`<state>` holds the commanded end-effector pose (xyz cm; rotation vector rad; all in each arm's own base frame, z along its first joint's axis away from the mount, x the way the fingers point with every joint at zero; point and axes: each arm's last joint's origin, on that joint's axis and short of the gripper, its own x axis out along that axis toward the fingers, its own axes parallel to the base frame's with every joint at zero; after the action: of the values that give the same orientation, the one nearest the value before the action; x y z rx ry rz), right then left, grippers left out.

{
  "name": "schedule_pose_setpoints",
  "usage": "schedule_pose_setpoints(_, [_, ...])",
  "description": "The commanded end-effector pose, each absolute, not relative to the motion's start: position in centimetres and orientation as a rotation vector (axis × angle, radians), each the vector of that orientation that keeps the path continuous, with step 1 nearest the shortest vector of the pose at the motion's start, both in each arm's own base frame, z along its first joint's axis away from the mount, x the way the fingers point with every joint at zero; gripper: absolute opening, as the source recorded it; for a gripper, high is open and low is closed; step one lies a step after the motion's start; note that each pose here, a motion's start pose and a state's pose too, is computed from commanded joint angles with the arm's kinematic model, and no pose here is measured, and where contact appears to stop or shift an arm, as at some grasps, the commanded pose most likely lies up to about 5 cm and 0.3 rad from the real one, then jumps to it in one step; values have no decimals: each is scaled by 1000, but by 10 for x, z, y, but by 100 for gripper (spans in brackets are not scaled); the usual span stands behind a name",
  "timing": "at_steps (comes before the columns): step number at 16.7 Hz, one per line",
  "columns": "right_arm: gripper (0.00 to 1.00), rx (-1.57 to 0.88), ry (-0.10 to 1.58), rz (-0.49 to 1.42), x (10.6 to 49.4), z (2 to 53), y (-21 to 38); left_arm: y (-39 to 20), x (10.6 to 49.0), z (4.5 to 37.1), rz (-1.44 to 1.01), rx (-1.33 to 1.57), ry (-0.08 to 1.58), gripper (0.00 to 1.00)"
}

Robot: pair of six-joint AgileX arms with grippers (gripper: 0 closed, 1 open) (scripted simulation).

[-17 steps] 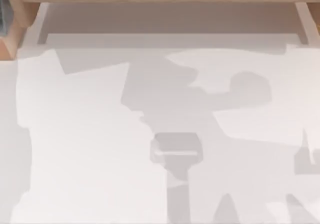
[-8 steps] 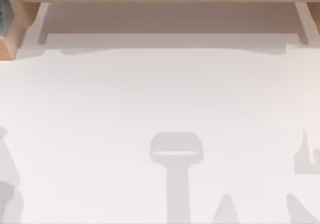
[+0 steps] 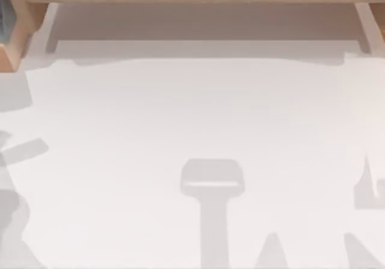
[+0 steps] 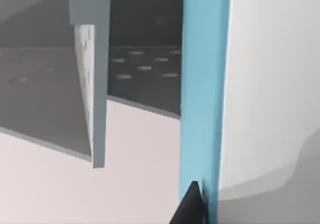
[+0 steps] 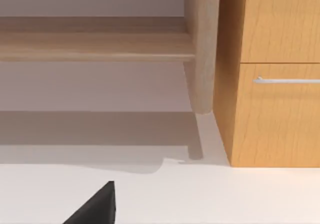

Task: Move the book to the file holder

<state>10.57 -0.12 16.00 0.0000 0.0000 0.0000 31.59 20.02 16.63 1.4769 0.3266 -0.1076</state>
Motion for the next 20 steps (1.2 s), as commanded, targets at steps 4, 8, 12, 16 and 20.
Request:
schedule_pose_setpoints(4, [100, 0, 0, 0, 106, 160, -1, 179, 344, 154, -218, 1555, 186, 0])
schedule_pose_setpoints(8, [100, 0, 0, 0, 106, 160, -1, 177, 347, 151, -231, 1560, 176, 0])
schedule_pose_setpoints(12, [100, 0, 0, 0, 106, 160, -1, 179, 349, 152, -223, 1563, 179, 0])
schedule_pose_setpoints(16, [100, 0, 0, 0, 106, 160, -1, 178, 369, 151, -219, 1567, 172, 0])
schedule_pose_setpoints(20, [100, 0, 0, 0, 106, 160, -1, 177, 377, 146, -231, 1560, 176, 0])
